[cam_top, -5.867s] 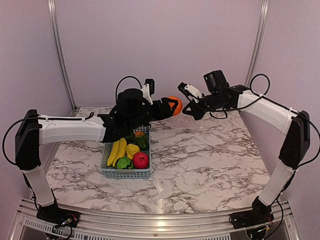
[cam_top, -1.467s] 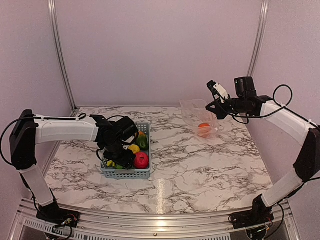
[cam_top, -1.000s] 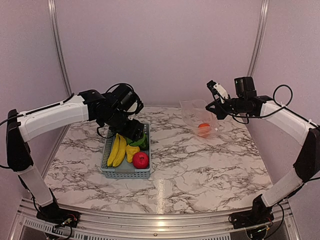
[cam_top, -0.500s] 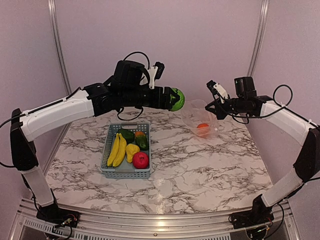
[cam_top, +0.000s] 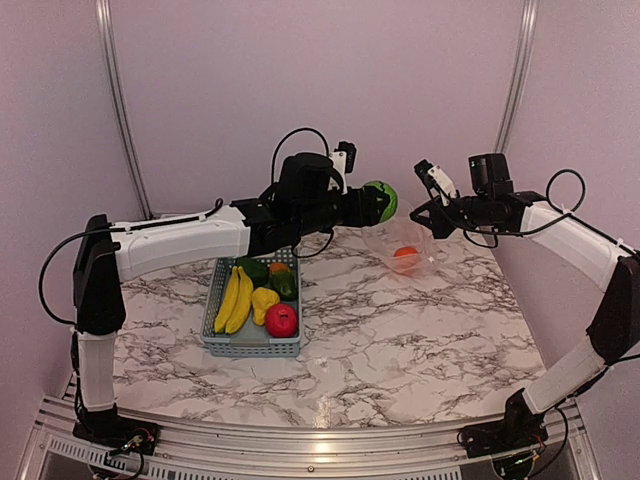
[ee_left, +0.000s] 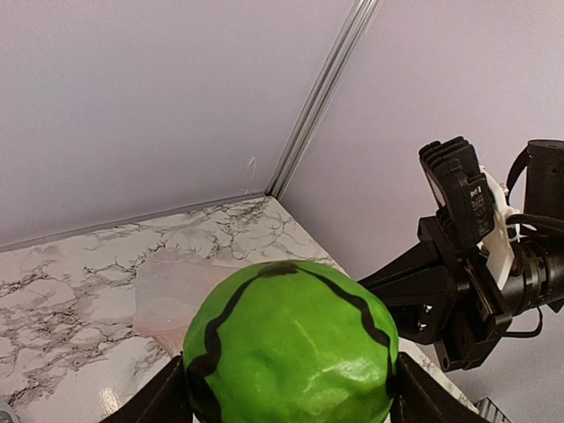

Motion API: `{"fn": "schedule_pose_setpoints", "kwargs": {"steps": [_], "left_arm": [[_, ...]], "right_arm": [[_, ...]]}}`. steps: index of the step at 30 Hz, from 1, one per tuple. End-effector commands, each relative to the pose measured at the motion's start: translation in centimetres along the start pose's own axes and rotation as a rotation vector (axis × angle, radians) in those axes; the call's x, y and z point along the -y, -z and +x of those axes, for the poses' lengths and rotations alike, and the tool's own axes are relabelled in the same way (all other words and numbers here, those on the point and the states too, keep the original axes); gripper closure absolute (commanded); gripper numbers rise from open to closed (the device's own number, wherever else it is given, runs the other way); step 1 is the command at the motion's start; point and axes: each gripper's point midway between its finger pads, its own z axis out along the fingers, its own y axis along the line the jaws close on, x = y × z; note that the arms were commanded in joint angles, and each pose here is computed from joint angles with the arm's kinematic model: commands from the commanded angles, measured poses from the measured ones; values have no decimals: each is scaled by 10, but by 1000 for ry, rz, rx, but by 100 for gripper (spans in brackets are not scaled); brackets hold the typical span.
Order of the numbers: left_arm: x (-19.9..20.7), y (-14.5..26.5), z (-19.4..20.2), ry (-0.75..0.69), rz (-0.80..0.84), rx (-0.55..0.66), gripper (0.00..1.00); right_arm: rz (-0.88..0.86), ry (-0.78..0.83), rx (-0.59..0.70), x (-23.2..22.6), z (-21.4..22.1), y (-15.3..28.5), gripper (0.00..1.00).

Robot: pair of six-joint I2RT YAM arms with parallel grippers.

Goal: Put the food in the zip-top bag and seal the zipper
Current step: Place the fake fruit in the zipper food storage bag.

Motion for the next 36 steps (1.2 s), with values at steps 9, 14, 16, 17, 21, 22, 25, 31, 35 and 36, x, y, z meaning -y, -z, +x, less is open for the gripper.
{"fn": "schedule_pose_setpoints", "kwargs": {"steps": [9,14,16,17,21,22,25,31,35,36], "left_arm": [[-8,-25,13,23,-164,35,53],[-17,-31,29,21,-222,5,52],[-17,-33,31,25,-227,4,50],[-18,-33,30,25,-230,7,49],[-20,-38,29,10,-259,1,35],[-20,-40,27,6,-265,2,29],[-17,-42,18,-2,-265,14,16],[-6,-35,-2,-23,-234,44,6],[7,-25,-19,-28,-189,46,5],[14,-19,-26,-32,-162,45,5]], "right_arm": [[-40,-31,99,-15,-34,20,100],[-53,-33,122,-19,-42,27,100],[-58,-33,128,-21,-43,29,100],[-59,-32,128,-21,-43,29,100],[-73,-31,130,-24,-43,29,100],[-74,-31,129,-24,-42,29,100],[-72,-32,123,-23,-40,27,100],[-75,-62,100,-17,-35,17,100],[-74,-89,80,-8,-36,12,100],[-76,-81,70,-8,-35,10,100]]}}
